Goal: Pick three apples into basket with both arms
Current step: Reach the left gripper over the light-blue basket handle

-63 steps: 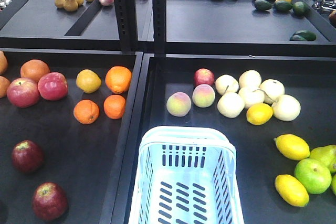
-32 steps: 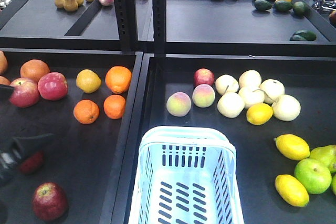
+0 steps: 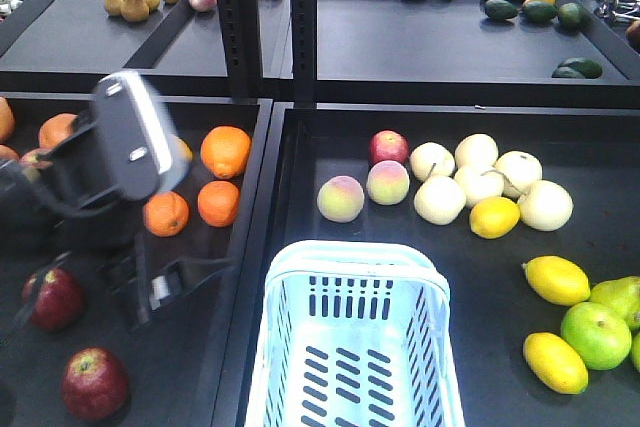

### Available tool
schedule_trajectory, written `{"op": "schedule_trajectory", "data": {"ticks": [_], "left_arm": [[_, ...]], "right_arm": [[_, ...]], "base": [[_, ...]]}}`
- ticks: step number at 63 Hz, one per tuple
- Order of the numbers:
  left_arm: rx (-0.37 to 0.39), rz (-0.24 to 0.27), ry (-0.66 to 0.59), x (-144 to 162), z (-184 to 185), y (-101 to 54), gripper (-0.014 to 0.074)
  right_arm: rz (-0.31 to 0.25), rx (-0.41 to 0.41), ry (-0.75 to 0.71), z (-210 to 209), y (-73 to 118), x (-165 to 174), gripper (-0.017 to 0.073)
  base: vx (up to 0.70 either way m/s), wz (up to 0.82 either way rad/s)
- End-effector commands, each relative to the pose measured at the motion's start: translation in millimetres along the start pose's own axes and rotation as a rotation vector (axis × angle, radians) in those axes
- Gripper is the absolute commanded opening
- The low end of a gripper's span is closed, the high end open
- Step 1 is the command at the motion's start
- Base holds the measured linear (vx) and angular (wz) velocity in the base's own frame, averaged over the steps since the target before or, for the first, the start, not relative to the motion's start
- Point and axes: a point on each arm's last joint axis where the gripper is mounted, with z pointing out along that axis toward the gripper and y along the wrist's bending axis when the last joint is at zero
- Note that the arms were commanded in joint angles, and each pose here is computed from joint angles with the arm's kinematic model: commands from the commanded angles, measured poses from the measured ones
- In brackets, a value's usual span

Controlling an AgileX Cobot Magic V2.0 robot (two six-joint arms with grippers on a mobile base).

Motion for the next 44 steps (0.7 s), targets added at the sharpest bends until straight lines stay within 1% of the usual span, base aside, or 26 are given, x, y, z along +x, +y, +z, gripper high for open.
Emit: {"op": "schedule_trajectory", "data": {"ticks": [1, 12, 19, 29, 35, 40, 44], "left_arm": [[-0.030, 0.053, -0.071, -29, -2, 8.0, 0.0659], [0.053, 0.194, -0.011, -53, 28, 3.0, 0.0648], [0.085, 0.256, 0.028, -67, 46, -0.8, 0.0645], [0.105, 0.322, 0.098, -82, 72, -7.3, 0.0641], [0.123, 0.377, 0.135, -89, 86, -13.5, 0.0637], [0.141, 0.407, 0.150, -93, 99, -19.2, 0.0628], [0.150, 0.419, 0.154, -96, 109, -22.2, 0.0625]], "right_arm": [[-0.007, 0.005, -0.067, 0, -0.3, -3, -0.0008], [-0.007, 0.005, -0.067, 0, -0.3, -3, -0.0008], [-0.007, 0.005, -0.067, 0, -0.3, -3, -0.0008], [-0.007, 0.005, -0.067, 0, -0.3, -3, -0.0008], [-0.007, 0.005, -0.067, 0, -0.3, -3, -0.0008], [-0.007, 0.005, -0.067, 0, -0.3, -3, -0.0008], [-0.007, 0.005, -0.067, 0, -0.3, -3, -0.0008]], "base": [[0.00, 0.00], [0.00, 0.00], [0.00, 0.00], [0.00, 0.00], [0.00, 0.00], [0.00, 0.00], [0.00, 0.00]]}}
